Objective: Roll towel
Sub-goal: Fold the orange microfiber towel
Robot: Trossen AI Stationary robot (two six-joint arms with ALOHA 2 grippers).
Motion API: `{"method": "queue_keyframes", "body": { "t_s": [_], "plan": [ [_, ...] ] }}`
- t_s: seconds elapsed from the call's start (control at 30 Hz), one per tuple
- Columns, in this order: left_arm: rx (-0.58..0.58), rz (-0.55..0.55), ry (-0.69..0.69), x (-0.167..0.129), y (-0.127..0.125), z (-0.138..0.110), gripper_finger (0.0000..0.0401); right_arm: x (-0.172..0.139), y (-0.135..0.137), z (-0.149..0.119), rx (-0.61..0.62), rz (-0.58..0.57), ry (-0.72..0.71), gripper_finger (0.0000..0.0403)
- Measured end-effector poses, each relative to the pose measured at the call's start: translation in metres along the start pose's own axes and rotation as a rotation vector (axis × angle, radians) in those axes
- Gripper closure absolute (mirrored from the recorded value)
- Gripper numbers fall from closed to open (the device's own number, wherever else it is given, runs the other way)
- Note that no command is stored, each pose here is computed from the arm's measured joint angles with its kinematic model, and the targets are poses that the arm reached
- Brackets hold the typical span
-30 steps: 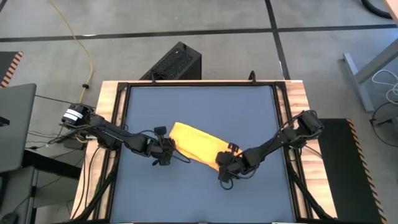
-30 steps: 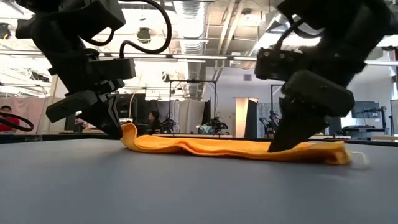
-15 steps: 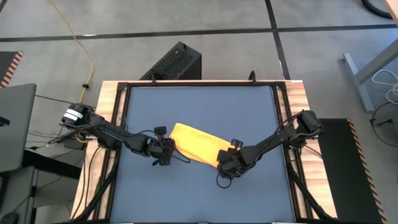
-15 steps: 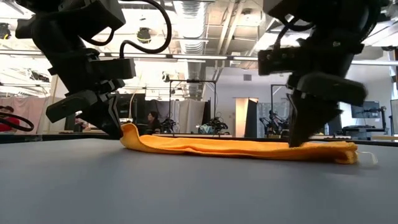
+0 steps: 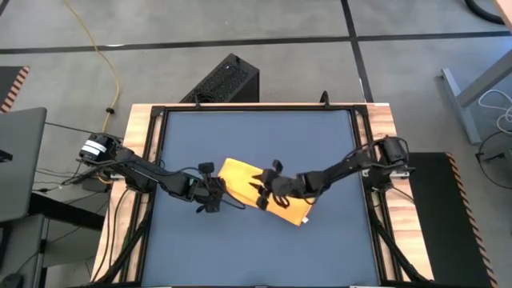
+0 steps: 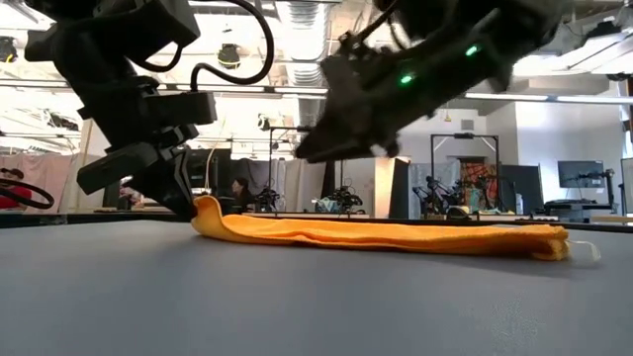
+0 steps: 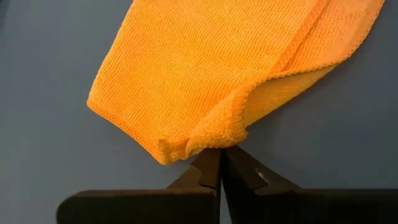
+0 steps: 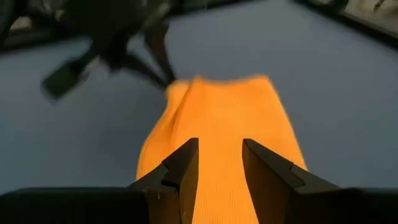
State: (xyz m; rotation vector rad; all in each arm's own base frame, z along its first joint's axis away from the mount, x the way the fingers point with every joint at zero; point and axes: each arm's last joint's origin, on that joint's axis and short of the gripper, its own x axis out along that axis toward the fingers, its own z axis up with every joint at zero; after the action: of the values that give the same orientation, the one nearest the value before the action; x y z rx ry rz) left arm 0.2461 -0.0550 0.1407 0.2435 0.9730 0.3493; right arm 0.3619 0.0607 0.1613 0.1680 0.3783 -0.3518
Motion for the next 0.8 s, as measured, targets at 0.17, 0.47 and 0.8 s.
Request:
{"method": "queue_keyframes", "body": {
  "t_s": [0.17, 0.47, 0.8],
  "plan": [
    [-0.01, 0.008, -0.019, 0.0, 0.0, 0.002, 0.0401, 0.036, 0.002, -0.016, 0.037, 0.112, -0.076, 0.0253],
    [-0.013, 0.002, -0.015, 0.0, 0.0, 0.002, 0.0401, 0.076, 0.012, -0.037, 0.063, 0.11, -0.145, 0.0253],
    [-0.006, -0.003, 0.0, 0.0, 0.0, 0.0, 0.0401, 0.109, 0.031, -0.047, 0.01, 0.144, -0.037, 0.0253]
  ]
}}
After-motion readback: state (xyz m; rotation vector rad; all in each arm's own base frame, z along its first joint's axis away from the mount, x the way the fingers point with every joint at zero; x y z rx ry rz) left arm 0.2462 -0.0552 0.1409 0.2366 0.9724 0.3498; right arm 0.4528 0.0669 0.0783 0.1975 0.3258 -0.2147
